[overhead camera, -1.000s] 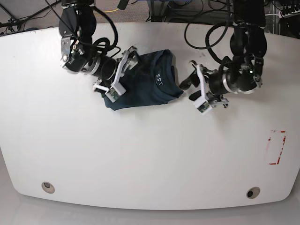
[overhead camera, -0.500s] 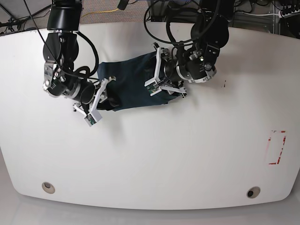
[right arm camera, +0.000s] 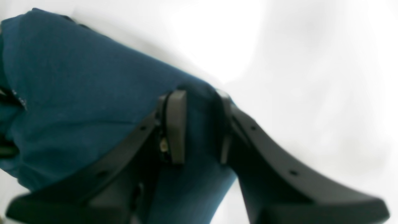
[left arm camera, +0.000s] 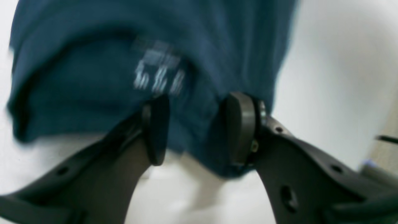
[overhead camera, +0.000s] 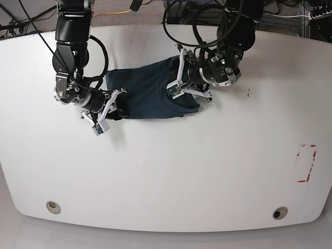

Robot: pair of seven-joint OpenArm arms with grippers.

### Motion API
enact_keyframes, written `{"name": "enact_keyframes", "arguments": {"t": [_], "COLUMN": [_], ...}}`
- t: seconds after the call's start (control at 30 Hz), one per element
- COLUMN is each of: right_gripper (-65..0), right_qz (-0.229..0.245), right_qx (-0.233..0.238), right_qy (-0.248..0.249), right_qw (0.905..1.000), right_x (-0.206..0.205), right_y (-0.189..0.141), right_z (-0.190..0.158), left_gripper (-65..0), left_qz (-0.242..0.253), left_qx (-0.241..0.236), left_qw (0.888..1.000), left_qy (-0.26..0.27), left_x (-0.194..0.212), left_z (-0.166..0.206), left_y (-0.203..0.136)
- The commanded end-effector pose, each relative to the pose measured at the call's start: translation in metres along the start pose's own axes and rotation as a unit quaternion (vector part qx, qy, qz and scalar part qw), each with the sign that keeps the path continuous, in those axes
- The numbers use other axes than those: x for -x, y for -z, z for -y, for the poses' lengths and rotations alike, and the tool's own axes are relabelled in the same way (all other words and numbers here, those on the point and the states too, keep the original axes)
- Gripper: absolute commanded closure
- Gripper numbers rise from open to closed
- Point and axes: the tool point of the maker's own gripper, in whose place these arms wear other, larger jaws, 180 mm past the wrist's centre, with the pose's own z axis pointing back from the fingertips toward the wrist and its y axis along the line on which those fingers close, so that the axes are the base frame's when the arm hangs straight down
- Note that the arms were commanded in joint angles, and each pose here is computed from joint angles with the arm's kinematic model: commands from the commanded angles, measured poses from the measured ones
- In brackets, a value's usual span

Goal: Fold the T-shirt properly
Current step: 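Grasp the teal shirt bundle edges with both grippers and rotate it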

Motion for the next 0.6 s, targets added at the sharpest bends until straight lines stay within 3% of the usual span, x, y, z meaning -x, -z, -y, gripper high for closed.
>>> {"name": "enact_keyframes", "arguments": {"t": [0.0, 0.4, 0.57], "right_gripper": [-14.0, -13.8, -13.5], "right_qz": [-0.033, -0.041, -0.068], "right_qx": [0.026, 0.031, -0.009], "right_qy": [-0.009, -0.041, -0.093], "right_qw": [0.9991, 0.9978, 0.9933], "right_x": [0.014, 0.027, 0.04], "right_y": [-0.001, -0.016, -0.014], "right_z": [0.016, 0.003, -0.038], "left_gripper": [-27.4, -27.4, -27.4], "left_qz": [0.009, -0.005, -0.014], "left_qx": [-0.013, -0.042, -0.065], "left_qw": [1.0, 0.999, 0.998], "left_qy": [0.002, 0.006, 0.014], "left_x": [-0.003, -0.009, -0.016], "left_z": [-0.015, -0.073, -0.109], "left_y": [-0.003, 0.003, -0.002]}}
